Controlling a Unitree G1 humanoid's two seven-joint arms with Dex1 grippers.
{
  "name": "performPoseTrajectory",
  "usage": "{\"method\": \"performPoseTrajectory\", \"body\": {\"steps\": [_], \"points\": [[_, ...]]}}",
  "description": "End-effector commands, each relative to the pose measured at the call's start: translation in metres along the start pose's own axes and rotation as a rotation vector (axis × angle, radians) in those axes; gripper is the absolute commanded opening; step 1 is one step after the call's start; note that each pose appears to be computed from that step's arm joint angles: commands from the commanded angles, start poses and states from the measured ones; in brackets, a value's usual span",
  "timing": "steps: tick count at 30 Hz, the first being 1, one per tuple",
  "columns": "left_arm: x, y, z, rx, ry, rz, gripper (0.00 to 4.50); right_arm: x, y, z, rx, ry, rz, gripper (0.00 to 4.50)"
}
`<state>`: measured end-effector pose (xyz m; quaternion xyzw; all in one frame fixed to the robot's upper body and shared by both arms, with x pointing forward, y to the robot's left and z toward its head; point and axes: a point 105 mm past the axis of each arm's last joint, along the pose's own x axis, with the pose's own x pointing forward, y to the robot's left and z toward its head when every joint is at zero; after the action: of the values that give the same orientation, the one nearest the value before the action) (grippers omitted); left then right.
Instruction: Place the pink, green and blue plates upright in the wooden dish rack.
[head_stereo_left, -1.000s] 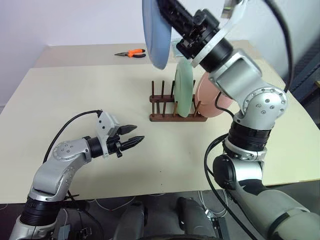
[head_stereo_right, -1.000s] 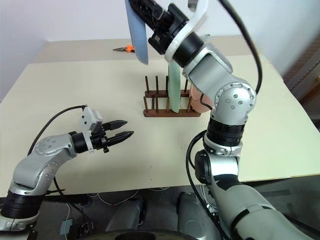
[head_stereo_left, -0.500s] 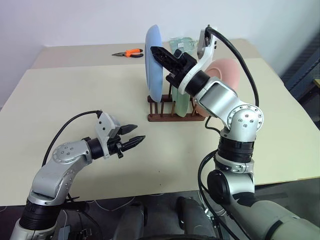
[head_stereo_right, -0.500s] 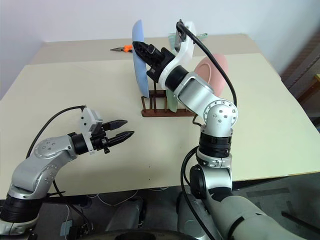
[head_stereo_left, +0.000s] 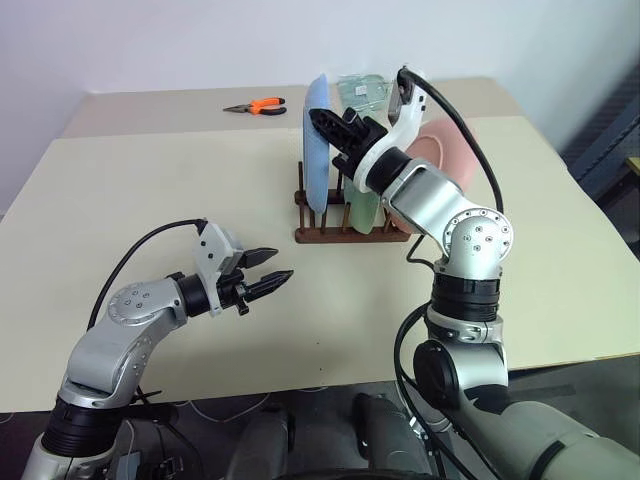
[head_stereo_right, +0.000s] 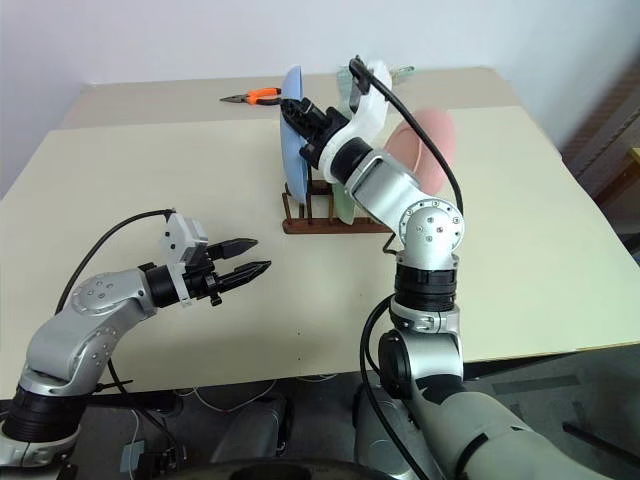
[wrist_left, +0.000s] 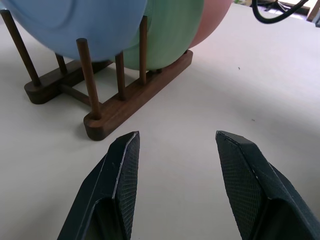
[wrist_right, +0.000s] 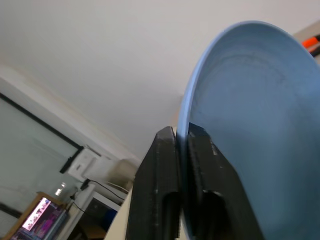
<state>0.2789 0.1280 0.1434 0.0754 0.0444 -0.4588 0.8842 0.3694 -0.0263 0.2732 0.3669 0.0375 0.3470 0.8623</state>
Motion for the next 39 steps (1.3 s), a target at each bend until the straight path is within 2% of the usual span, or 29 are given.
{"method": "performPoseTrajectory", "body": {"steps": [1, 2, 7, 9, 11, 13, 15, 17, 21, 24, 26, 29, 33, 39], "points": [[0.001, -0.001, 0.01, 0.031, -0.029, -0.006, 2.47, 0.004, 0.017, 0.017, -0.196, -0.051, 0.041, 1.95], [0.001, -0.001, 0.01, 0.031, -0.03, -0.007, 2.47, 0.003, 0.022, 0.019, -0.323, -0.057, 0.056, 2.42], [0.002, -0.003, 0.01, 0.029, -0.03, -0.011, 2.47, -0.007, 0.042, 0.034, -0.802, -0.102, 0.161, 2.42], [0.003, -0.005, 0.01, 0.03, -0.031, -0.017, 2.47, -0.028, 0.053, 0.052, -1.031, -0.155, 0.247, 2.42], [0.004, -0.006, 0.011, 0.033, -0.031, -0.026, 2.47, -0.047, 0.052, 0.072, -1.102, -0.184, 0.261, 1.9], [0.006, -0.011, 0.012, 0.041, -0.029, -0.052, 2.47, -0.071, 0.027, 0.106, -1.134, -0.199, 0.125, 1.14], [0.011, -0.019, 0.012, 0.051, -0.027, -0.095, 2.47, -0.102, -0.002, 0.131, -1.23, -0.153, -0.024, 0.03], [0.018, -0.027, 0.014, 0.049, -0.036, -0.135, 2.47, -0.131, -0.033, 0.143, -1.292, -0.055, -0.17, 0.03], [0.029, -0.033, 0.016, 0.046, -0.052, -0.186, 2.47, -0.164, -0.074, 0.133, -1.428, 0.166, -0.32, 0.03], [0.034, -0.034, 0.019, 0.054, -0.057, -0.206, 2.47, -0.172, -0.096, 0.123, -1.463, 0.269, -0.375, 0.03], [0.036, -0.034, 0.02, 0.061, -0.057, -0.218, 2.47, -0.167, -0.107, 0.101, -1.464, 0.328, -0.338, 0.03], [0.036, -0.033, 0.021, 0.065, -0.055, -0.219, 2.47, -0.152, -0.097, 0.086, -1.431, 0.295, -0.248, 0.03], [0.034, -0.034, 0.02, 0.062, -0.053, -0.211, 2.47, -0.141, -0.083, 0.079, -1.408, 0.258, -0.176, 0.03], [0.034, -0.038, 0.018, 0.048, -0.052, -0.204, 2.47, -0.143, -0.088, 0.083, -1.406, 0.268, -0.208, 0.03]]}}
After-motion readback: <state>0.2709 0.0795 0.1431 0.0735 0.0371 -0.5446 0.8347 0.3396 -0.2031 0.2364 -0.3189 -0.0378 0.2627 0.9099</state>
